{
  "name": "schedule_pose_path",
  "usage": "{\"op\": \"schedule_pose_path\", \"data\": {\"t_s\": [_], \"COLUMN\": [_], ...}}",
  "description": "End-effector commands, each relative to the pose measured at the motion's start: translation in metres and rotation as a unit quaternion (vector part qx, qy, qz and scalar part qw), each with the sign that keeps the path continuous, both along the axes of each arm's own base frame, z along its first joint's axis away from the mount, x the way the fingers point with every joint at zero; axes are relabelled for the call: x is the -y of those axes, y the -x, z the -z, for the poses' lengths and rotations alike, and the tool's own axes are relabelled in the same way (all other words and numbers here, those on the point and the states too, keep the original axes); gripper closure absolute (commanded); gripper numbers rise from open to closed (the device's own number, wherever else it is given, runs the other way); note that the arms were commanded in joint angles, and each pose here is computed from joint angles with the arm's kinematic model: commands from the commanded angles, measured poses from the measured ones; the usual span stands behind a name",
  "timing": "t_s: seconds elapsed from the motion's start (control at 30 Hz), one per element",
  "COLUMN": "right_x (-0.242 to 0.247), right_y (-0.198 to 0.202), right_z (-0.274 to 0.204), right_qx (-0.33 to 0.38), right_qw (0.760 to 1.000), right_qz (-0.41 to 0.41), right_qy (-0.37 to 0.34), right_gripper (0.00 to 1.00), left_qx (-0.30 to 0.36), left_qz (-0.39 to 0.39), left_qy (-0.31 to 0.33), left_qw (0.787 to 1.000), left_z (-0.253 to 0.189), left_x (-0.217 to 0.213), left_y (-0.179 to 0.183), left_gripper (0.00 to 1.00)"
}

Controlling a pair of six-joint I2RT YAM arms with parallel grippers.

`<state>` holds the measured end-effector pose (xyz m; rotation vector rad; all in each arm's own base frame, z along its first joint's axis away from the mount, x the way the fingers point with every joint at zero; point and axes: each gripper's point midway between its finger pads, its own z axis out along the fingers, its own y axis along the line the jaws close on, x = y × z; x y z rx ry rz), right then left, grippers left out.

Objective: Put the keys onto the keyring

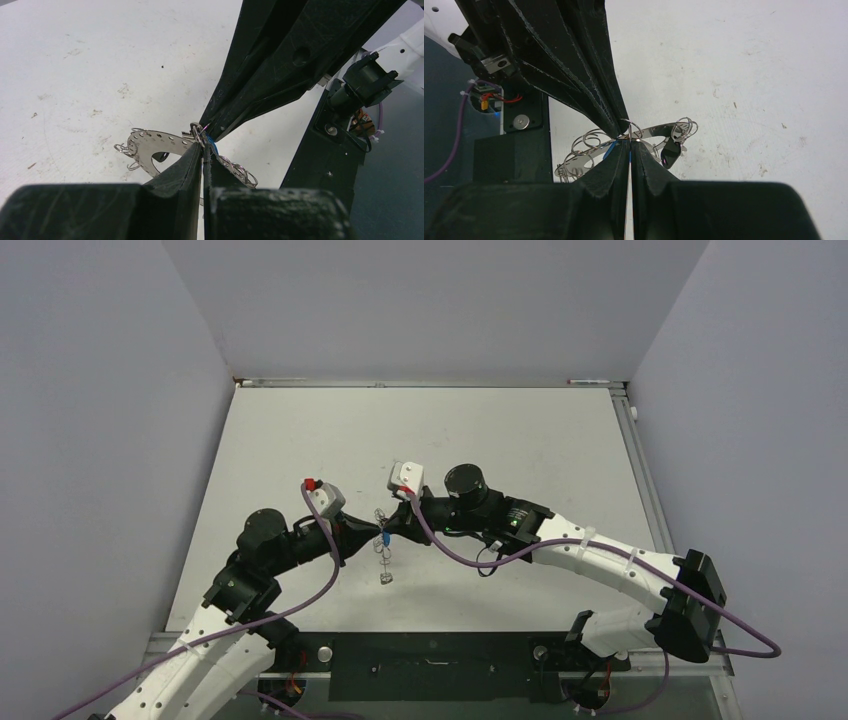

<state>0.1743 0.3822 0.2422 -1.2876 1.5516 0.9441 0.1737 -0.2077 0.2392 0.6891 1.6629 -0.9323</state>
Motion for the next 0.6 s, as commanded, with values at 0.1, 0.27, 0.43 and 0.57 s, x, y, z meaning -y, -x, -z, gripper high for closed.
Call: {"op": "schedule_pose_path", "data": {"t_s": [0.1, 0.27, 0.43, 0.57], "right_x": [-0.003, 0.002, 0.005, 0.008], "right_y": [-0.008, -0.015, -0.019, -0.022], "right_z": [-0.043, -0.034, -0.029, -0.024], "right_qx": [0.034, 0.018, 0.003, -0.006], "right_qw": [0.998, 0.998, 0.998, 0.998], "right_qz": [0.016, 0.027, 0.031, 0.035], "right_qy": [-0.059, -0.053, -0.051, -0.048], "right_gripper": [0.95, 0.95, 0.95, 0.95], "left_qx": [0.045, 0.046, 0.045, 0.045], "left_qz": [0.013, 0.014, 0.013, 0.013], "left_qy": [0.029, 0.03, 0.03, 0.03], "left_qw": [0.998, 0.998, 0.998, 0.998], "left_z": [-0.029, -0.029, -0.029, -0.029], "left_x": [0.004, 0.004, 0.004, 0.004], "left_y": [0.002, 0.002, 0.002, 0.002], "left_gripper": [1.0, 1.0, 1.0, 1.0]}}
